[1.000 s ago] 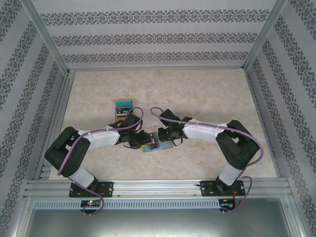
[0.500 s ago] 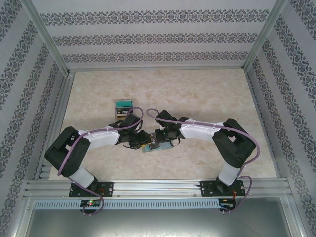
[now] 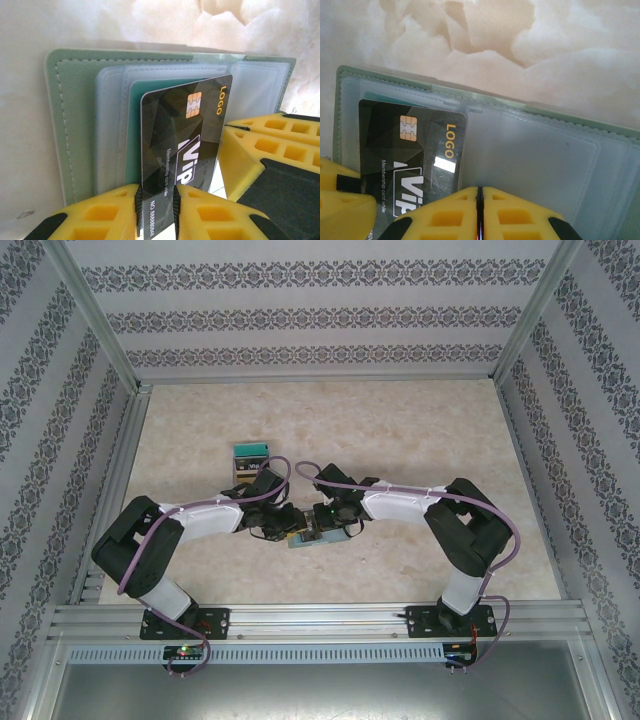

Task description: Take the credit cards out of the card holder

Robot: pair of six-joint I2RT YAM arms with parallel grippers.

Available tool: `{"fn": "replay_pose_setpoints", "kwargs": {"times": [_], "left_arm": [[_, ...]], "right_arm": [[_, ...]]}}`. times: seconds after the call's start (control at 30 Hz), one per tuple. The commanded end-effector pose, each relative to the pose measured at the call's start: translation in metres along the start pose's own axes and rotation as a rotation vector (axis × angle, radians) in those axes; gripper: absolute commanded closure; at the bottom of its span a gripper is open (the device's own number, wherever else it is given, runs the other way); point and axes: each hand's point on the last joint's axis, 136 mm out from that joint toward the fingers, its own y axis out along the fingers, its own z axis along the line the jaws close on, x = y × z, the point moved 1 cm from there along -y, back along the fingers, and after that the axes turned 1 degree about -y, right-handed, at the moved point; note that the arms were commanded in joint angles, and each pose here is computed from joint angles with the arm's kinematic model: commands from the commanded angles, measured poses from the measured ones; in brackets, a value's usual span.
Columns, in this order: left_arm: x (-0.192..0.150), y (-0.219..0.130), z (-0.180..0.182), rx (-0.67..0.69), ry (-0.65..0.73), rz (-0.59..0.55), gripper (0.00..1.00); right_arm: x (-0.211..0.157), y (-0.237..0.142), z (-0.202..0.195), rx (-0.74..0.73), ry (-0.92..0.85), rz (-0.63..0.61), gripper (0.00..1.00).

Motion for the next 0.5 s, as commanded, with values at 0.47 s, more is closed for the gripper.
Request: {"fn": "replay_pose_setpoints", "kwargs": {"times": [0.47], "left_arm": [[0.0071, -0.0028, -0.0116, -0.053, -0.004, -0.025, 0.89]], "right_arm": [[-0.0066, 0.0063, 0.0017, -0.002, -0.005, 0.025, 0.87]]}}
